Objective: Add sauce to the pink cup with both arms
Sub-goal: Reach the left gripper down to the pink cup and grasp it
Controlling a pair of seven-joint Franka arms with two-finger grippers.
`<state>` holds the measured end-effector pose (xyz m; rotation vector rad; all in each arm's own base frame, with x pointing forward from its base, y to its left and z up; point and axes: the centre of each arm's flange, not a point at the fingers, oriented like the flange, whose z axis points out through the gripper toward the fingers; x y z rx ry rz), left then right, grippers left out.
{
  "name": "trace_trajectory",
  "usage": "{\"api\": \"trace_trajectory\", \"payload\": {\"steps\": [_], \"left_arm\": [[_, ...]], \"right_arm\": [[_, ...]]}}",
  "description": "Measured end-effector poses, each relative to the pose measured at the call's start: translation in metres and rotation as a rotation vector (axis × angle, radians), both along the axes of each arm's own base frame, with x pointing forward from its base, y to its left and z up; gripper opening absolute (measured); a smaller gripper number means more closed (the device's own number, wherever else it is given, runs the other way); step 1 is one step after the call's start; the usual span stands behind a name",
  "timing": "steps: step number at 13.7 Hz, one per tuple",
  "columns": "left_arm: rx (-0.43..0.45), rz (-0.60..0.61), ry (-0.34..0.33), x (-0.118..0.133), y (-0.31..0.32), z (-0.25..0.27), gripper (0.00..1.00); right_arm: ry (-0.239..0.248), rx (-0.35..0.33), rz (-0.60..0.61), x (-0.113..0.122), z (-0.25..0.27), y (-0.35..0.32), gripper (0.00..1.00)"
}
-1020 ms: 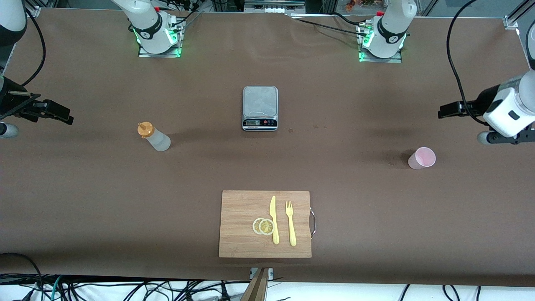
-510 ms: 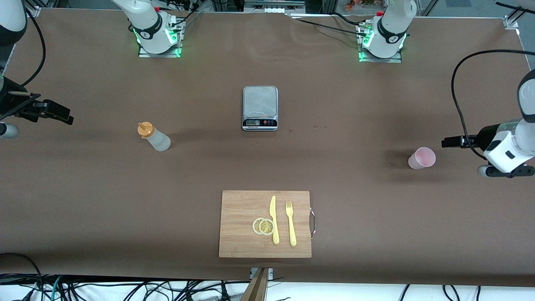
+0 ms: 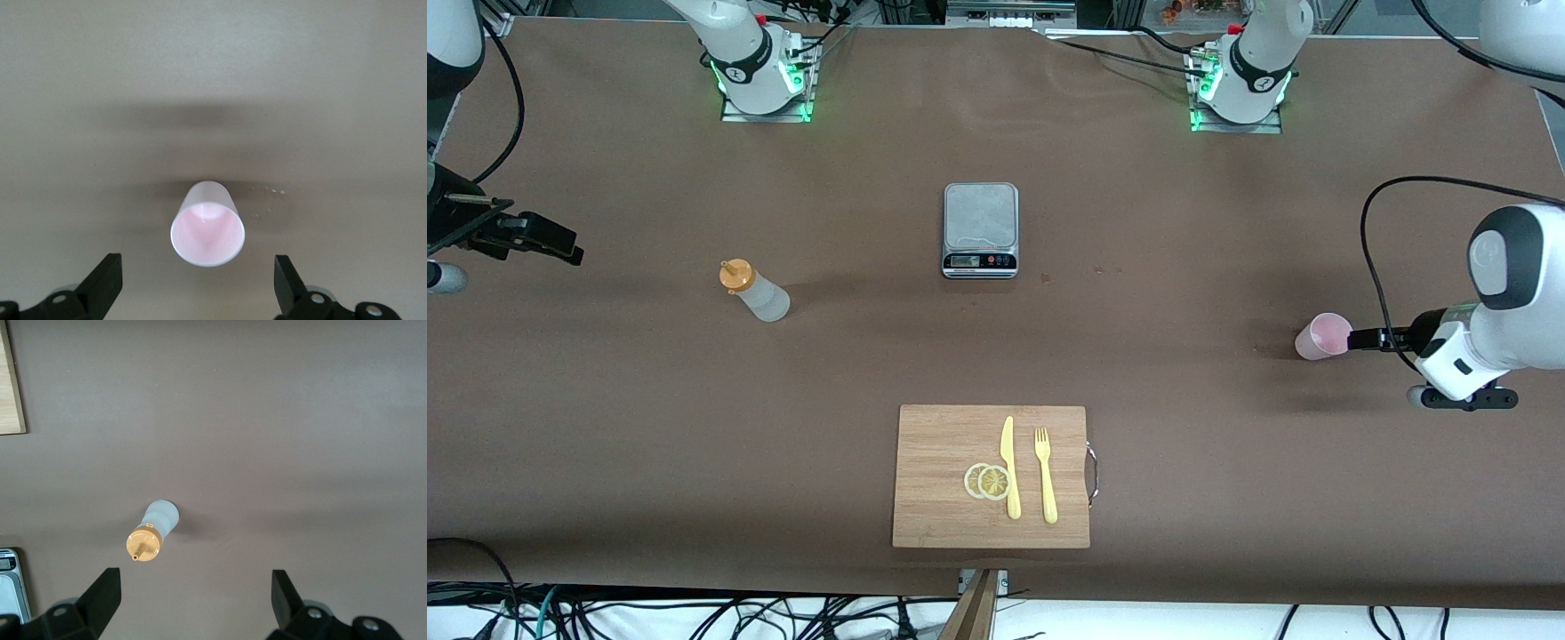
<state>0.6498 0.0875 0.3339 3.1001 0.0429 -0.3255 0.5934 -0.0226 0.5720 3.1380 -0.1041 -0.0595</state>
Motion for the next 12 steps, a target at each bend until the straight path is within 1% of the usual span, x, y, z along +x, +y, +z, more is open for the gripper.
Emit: {"api": "trace_trajectory", "payload": {"steps": [3, 5, 9, 12], "left_arm": [[0.005, -0.026, -0.026, -0.013, 0.014, -0.037, 1.00], [0.004, -0.041, -0.031, -0.023, 0.021, -0.055, 1.00], [0.009, -0.041, -0.059, -0.034, 0.023, -0.078, 0.95], [0.006, -0.079, -0.075, -0.041, 0.024, -0.091, 0.93]], "right_arm": [[0.000, 0.000, 0.000, 0.000, 0.000, 0.000, 1.00], [0.000, 0.000, 0.000, 0.000, 0.000, 0.000, 1.00], [0.000, 0.000, 0.000, 0.000, 0.000, 0.000, 1.00], [0.000, 0.000, 0.000, 0.000, 0.000, 0.000, 1.00]]}}
